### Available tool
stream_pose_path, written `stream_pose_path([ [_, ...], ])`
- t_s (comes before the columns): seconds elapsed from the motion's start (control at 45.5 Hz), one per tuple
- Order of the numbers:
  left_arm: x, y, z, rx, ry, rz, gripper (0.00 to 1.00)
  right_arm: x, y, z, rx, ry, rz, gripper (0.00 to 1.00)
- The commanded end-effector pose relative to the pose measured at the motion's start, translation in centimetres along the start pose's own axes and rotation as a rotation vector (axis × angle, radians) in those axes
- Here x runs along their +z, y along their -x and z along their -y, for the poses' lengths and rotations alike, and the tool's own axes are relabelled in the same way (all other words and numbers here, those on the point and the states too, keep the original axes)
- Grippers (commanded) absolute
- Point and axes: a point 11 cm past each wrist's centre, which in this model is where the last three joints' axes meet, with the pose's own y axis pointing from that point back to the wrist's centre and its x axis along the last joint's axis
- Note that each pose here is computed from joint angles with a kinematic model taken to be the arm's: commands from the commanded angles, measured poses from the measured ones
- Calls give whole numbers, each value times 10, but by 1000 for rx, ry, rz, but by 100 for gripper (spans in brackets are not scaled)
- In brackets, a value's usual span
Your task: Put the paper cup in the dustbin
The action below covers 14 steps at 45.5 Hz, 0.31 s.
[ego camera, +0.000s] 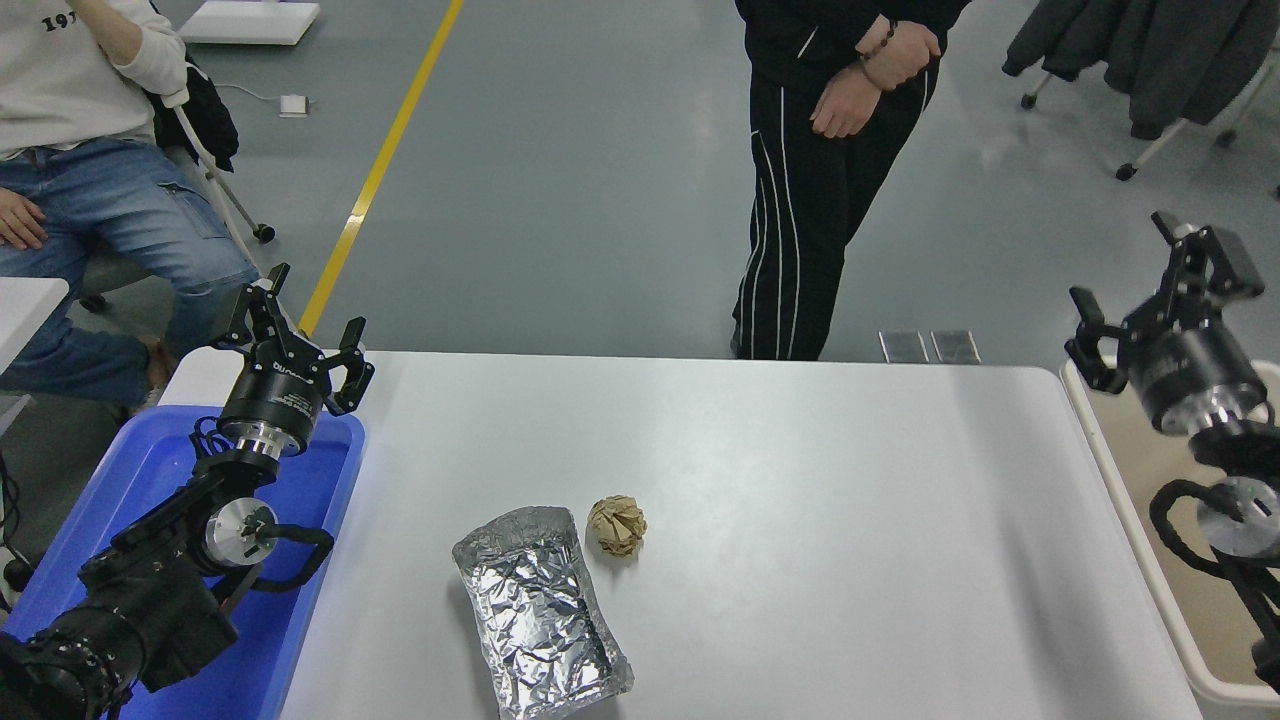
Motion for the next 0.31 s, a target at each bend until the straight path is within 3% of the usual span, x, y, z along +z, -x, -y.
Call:
stream_pose_path([
  [0.0,0,0,0,1,0,0,100,38,5,-19,5,53,80,99],
  [0.286,0,0,0,-1,0,-1,100,37,9,-14,3,41,84,99],
])
